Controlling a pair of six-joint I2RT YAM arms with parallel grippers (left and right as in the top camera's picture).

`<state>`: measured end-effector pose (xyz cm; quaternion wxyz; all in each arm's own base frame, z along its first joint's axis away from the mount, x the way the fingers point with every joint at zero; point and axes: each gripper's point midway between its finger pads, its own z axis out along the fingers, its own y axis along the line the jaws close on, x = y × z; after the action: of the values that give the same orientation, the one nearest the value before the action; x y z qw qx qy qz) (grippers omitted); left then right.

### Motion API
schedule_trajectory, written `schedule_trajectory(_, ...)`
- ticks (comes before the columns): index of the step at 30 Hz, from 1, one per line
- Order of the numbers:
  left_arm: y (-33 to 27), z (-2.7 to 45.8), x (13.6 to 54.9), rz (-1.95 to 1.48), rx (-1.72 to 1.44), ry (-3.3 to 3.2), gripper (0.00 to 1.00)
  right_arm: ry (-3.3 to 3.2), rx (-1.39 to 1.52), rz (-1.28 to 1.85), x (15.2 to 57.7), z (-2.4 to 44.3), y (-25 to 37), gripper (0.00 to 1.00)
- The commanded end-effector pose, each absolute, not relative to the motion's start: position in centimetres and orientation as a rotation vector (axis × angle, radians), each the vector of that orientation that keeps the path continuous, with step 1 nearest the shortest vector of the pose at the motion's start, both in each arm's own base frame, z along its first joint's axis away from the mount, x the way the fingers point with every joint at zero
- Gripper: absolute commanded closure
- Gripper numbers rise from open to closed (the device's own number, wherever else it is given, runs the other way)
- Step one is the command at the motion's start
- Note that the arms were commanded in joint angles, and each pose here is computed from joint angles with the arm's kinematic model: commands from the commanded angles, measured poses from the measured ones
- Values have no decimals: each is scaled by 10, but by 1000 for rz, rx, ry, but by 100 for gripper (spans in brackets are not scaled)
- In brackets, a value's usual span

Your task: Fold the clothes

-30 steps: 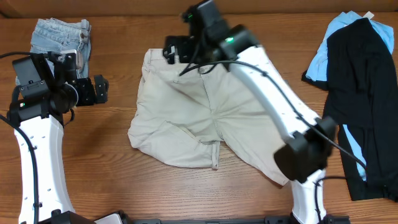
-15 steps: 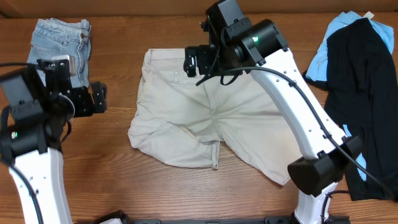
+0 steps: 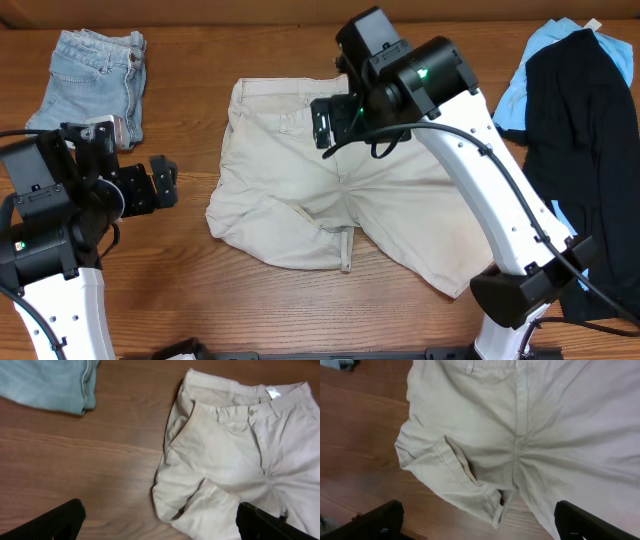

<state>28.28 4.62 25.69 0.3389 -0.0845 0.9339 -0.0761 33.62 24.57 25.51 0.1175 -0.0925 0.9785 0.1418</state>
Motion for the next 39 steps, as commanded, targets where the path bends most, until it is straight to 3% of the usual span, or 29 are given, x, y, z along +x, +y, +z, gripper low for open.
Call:
schedule_trajectory(1,50,264,281,-165,-239,2417,0,2821,-302,397,329,269,247,0)
schedule_trajectory(28,58,243,291,-153,-270,2489,0,3028,-442,290,292,159,267,0)
schedule_trajectory(39,61,228,299,-170,-284,2537,0,3023,-650,328,267,131,290,0)
